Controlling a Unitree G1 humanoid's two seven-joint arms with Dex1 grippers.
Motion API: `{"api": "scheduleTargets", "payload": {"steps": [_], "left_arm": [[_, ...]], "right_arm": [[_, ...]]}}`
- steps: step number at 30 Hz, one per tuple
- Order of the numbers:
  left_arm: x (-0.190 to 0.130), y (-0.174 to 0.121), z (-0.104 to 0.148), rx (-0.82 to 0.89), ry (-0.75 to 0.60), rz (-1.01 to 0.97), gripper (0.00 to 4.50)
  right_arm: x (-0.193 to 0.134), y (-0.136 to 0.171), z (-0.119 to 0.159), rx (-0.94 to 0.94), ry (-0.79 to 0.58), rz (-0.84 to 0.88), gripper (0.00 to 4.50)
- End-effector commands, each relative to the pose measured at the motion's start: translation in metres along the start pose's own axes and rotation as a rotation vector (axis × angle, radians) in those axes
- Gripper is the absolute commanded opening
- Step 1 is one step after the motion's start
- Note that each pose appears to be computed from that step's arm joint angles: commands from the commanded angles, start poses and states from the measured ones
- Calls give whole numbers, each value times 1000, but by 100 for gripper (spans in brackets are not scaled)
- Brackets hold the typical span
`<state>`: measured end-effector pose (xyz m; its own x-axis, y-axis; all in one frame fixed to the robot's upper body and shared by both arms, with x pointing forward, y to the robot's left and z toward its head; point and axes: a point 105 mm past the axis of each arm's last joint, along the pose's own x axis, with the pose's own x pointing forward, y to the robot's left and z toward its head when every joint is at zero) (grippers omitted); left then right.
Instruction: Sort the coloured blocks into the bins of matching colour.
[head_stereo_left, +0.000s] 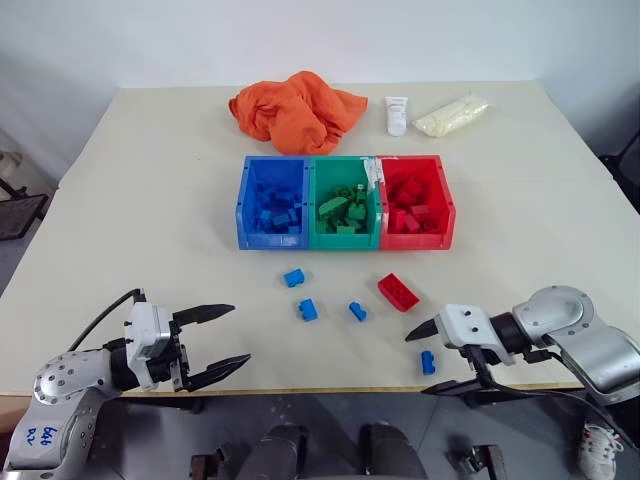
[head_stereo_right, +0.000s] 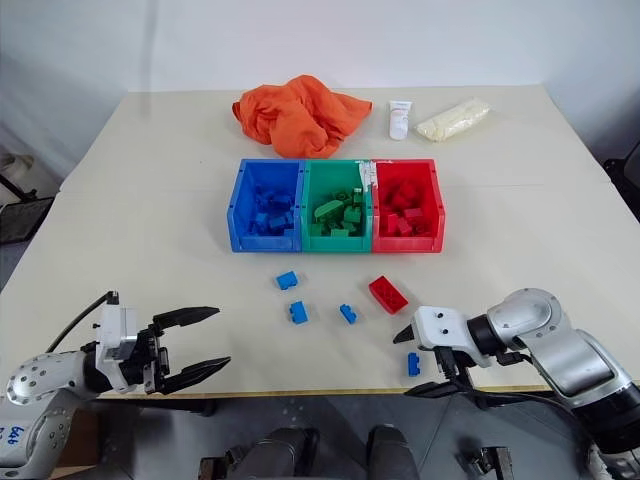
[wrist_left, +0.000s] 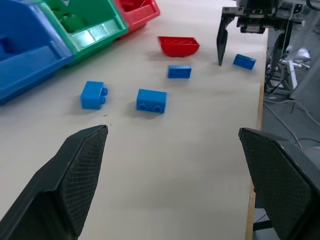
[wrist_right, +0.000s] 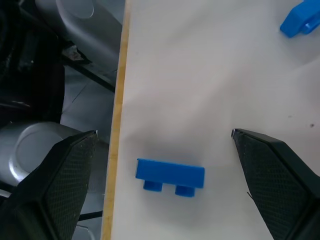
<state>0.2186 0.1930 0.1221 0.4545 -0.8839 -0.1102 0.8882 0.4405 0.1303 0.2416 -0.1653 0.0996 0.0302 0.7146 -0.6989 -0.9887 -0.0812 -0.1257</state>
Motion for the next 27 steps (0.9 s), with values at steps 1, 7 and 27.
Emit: {"api": "scheduleTargets", "payload": {"steps": [1, 7, 27], "left_arm": [[-3, -1, 10, 29, -19, 4, 446], [-2, 1, 11, 36, -21, 14, 450], [6, 21, 11, 70, -32, 32, 450]], "right_arm": [[3, -3, -7, -9, 11, -6, 450], [4, -10, -2, -2, -29, -32, 363], [-37, -58, 52, 10, -194, -281, 141]]}}
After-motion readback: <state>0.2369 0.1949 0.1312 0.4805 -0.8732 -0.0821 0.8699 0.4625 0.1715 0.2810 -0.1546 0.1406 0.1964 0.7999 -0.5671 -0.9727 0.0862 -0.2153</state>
